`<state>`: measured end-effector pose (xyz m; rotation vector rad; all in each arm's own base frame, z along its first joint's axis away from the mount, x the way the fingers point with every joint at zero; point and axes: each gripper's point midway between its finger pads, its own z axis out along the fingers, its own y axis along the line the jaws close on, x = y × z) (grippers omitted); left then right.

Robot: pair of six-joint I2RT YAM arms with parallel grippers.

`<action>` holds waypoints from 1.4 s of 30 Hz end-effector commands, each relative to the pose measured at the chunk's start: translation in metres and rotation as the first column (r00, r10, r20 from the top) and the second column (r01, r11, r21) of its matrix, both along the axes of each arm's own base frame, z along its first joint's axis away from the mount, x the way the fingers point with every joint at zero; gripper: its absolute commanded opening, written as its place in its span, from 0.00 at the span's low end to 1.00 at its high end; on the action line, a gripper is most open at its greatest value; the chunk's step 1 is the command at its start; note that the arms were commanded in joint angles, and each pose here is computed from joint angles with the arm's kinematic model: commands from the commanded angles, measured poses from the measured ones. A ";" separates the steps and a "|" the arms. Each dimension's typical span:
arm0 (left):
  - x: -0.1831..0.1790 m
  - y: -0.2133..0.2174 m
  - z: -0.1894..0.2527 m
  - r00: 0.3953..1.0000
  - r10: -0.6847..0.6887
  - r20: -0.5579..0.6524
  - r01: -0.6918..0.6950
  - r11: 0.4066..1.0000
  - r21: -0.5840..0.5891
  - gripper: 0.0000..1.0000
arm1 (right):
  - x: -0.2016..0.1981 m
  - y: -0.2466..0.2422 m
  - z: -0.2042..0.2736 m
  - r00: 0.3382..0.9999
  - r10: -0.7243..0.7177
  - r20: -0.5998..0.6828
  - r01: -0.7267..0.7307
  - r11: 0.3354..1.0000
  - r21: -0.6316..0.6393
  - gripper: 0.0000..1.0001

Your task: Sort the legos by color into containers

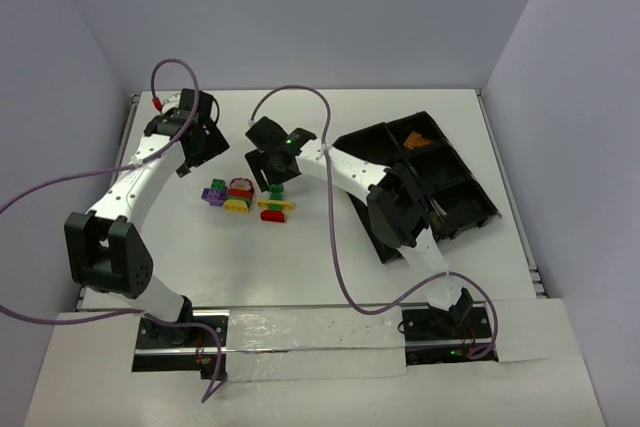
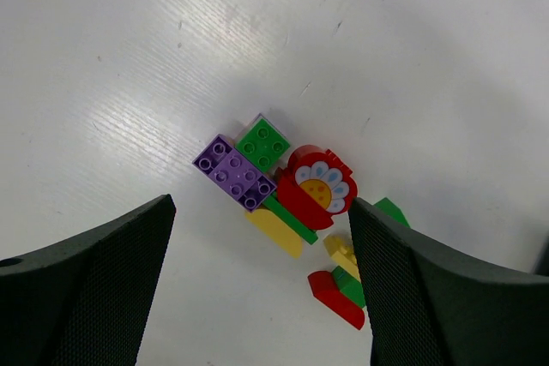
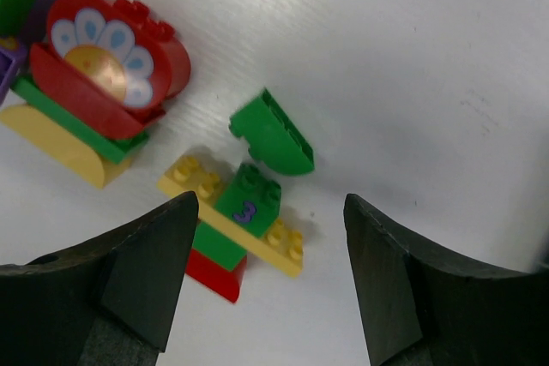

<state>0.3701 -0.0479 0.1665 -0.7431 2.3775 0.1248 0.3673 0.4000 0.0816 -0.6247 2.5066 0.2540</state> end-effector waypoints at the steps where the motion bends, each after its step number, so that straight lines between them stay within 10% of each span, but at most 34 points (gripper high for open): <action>1: -0.001 0.007 0.024 0.995 0.047 0.083 -0.046 0.999 -0.009 0.90 | 0.028 0.002 -0.001 0.999 0.005 0.050 -0.005 1.000 -0.001 0.75; 15: 0.002 -0.005 0.024 0.995 0.023 0.093 -0.017 0.998 -0.065 0.89 | 0.036 0.022 -0.039 1.000 0.028 -0.008 -0.028 0.998 0.058 0.61; 24: 0.006 -0.006 0.029 0.994 0.021 0.110 -0.013 0.997 -0.075 0.89 | 0.048 0.010 -0.014 0.995 -0.062 0.073 0.055 0.994 0.090 0.00; 42: 0.010 -0.029 0.027 0.989 -0.057 0.136 0.080 0.983 -0.168 0.89 | 0.099 -0.149 0.095 0.869 -0.457 0.192 0.406 0.878 0.254 0.00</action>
